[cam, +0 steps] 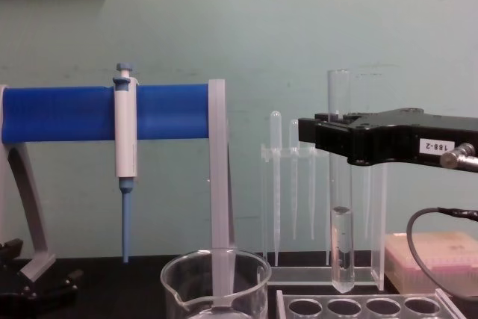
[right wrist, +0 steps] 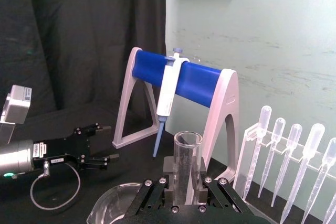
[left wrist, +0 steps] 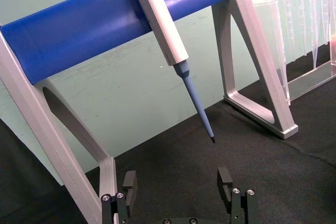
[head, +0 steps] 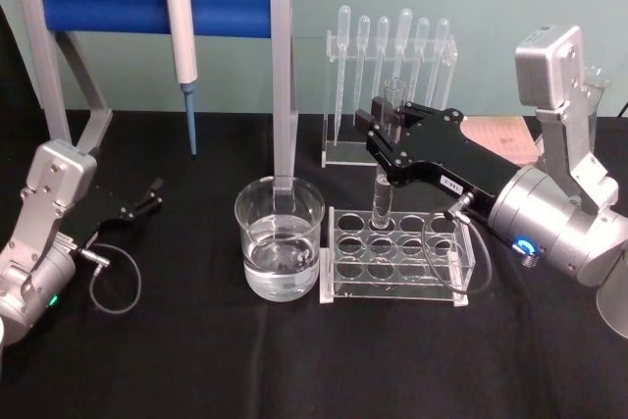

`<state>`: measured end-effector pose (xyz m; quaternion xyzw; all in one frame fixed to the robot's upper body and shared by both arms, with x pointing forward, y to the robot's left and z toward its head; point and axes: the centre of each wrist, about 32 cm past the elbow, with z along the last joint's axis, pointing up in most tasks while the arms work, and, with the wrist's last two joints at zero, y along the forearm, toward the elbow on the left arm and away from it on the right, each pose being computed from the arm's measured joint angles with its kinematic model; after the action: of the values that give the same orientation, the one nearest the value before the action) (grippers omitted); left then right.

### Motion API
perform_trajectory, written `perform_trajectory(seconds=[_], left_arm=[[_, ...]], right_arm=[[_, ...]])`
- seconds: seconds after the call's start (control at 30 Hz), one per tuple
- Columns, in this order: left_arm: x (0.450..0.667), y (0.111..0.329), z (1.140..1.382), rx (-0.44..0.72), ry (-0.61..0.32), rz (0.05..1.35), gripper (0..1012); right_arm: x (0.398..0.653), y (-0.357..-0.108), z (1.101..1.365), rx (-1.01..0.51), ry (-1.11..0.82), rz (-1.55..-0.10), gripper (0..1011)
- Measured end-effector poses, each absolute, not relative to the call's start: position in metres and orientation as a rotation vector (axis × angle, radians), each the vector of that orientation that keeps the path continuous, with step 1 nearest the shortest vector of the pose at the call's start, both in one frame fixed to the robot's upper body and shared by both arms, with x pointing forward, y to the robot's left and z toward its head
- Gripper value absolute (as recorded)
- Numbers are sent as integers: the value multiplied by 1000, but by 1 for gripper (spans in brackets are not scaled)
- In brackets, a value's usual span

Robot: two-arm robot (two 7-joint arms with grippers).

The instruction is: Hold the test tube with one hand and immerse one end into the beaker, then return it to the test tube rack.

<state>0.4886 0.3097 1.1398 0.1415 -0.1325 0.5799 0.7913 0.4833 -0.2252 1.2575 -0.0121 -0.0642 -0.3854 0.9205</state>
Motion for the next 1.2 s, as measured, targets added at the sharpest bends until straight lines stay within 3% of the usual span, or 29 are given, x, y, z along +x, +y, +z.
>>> perform_trajectory(seconds=[1.2], left_arm=[[489, 310, 1140, 304, -285, 1248, 1000]], right_arm=[[486, -223, 1259, -17, -137, -788, 224]])
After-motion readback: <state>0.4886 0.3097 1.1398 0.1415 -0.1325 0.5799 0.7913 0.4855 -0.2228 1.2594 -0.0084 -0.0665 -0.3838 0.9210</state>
